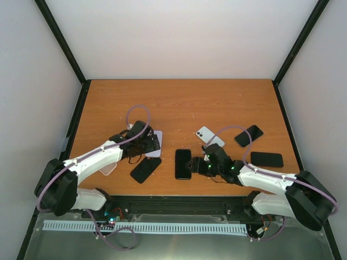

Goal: Put the phone into the phone case

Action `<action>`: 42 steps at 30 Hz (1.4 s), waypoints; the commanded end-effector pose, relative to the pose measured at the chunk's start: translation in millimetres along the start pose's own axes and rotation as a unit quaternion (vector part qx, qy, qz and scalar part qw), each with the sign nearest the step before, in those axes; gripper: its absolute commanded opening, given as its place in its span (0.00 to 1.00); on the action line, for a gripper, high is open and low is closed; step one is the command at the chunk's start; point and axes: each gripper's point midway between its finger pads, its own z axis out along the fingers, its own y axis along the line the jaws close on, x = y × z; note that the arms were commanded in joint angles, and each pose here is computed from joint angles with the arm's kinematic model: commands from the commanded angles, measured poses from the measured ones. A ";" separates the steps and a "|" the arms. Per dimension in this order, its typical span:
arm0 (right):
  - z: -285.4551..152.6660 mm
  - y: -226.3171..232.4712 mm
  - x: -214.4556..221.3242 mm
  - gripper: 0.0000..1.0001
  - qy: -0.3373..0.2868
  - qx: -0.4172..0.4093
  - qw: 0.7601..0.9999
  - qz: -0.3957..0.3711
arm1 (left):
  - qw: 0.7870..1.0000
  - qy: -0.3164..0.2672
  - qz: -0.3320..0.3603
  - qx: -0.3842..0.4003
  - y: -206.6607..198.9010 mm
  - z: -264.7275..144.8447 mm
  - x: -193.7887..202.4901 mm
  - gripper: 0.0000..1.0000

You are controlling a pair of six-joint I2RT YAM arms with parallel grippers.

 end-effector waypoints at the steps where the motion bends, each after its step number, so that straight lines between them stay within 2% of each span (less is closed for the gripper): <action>1: -20.1 -5.9 -22.6 0.68 -0.042 0.072 0.995 -0.058 | 0.999 -0.014 0.024 -0.017 -5.0 3.9 -19.4 0.99; 6: -38.1 -2.0 -49.5 0.85 -0.065 0.123 0.985 -0.101 | 0.998 0.015 0.046 -0.050 -3.3 27.7 -18.5 0.99; 9: -43.9 1.8 -62.4 1.00 -0.073 0.130 0.982 -0.111 | 0.996 0.028 0.057 -0.060 -5.2 41.3 -18.4 1.00; 13: -46.1 -0.4 -70.3 1.00 -0.078 0.132 0.982 -0.108 | 0.994 0.036 0.068 -0.079 -5.0 57.2 -20.6 0.99; 21: -40.8 -3.6 -59.6 1.00 -0.067 0.109 0.987 -0.099 | 0.987 0.057 0.080 -0.128 7.8 85.7 -15.3 0.97; 28: -41.6 6.4 -59.1 1.00 -0.078 0.072 0.989 -0.100 | 0.987 0.056 0.080 -0.126 6.5 78.8 -17.1 0.81; 32: -41.5 34.0 -56.1 0.99 -0.078 -0.006 0.991 -0.112 | 0.995 0.048 0.073 -0.055 -17.3 58.5 -21.2 0.73; 36: -49.0 77.9 -48.3 0.94 -0.075 -0.135 0.980 -0.123 | 0.995 0.056 0.041 0.077 -49.2 34.1 -22.7 0.68; 38: -52.3 92.5 -47.3 0.90 -0.076 -0.178 0.974 -0.115 | 0.985 0.064 0.020 0.157 -64.3 19.5 -22.1 0.66; 42: -52.9 111.5 -48.5 0.82 -0.077 -0.232 0.965 -0.090 | 0.953 0.065 -0.002 0.295 -94.0 -14.4 -22.5 0.66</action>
